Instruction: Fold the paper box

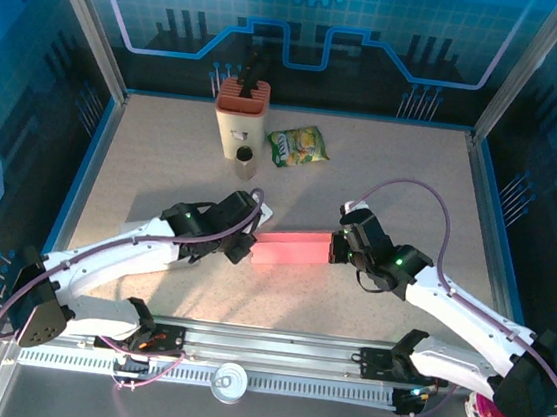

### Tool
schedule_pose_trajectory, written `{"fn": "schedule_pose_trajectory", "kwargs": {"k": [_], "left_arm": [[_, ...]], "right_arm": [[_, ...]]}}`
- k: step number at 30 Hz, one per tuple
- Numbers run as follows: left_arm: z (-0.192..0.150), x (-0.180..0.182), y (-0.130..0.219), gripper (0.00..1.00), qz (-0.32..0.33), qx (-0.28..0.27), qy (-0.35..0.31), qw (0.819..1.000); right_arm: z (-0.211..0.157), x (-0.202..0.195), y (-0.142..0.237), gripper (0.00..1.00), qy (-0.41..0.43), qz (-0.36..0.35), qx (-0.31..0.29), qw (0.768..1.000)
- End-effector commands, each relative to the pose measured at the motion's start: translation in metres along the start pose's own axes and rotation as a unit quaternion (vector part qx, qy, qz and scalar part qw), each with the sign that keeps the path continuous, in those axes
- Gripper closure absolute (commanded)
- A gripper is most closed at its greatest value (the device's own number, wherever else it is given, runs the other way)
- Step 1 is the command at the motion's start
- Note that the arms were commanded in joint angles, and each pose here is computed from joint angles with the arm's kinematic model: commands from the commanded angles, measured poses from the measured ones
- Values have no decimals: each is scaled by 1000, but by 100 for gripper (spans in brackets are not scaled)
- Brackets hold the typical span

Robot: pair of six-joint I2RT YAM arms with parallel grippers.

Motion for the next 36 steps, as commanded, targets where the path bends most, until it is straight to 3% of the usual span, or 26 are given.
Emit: {"fn": "schedule_pose_trajectory", "kwargs": {"k": [1, 9, 16, 20, 36], "left_arm": [[17, -5, 2, 86, -27, -20, -1, 999], [19, -7, -1, 94, -38, -14, 3, 999], [17, -5, -1, 79, -43, -7, 17, 999], [14, -3, -4, 78, -41, 1, 18, 999], [25, 3, -8, 99, -23, -5, 23, 999]], "right_arm": [[-6, 2, 4, 100, 3, -1, 18, 1000], [-6, 1, 4, 100, 2, -2, 17, 1000], [-7, 1, 4, 100, 2, -2, 20, 1000], [-6, 1, 4, 100, 1, -2, 20, 1000], [-4, 3, 4, 100, 1, 1, 19, 1000]]}}
Point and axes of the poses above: each hand's point on the last joint's axis, 136 mm out from that joint toward the fingers, its own y axis back along the fingers, its own x axis along the line the jaws close on, z = x × y, the point moved 3 cm from there along y, back along the fingers, and after that the axes turned 4 degrees about -y, right-handed, at the moved point
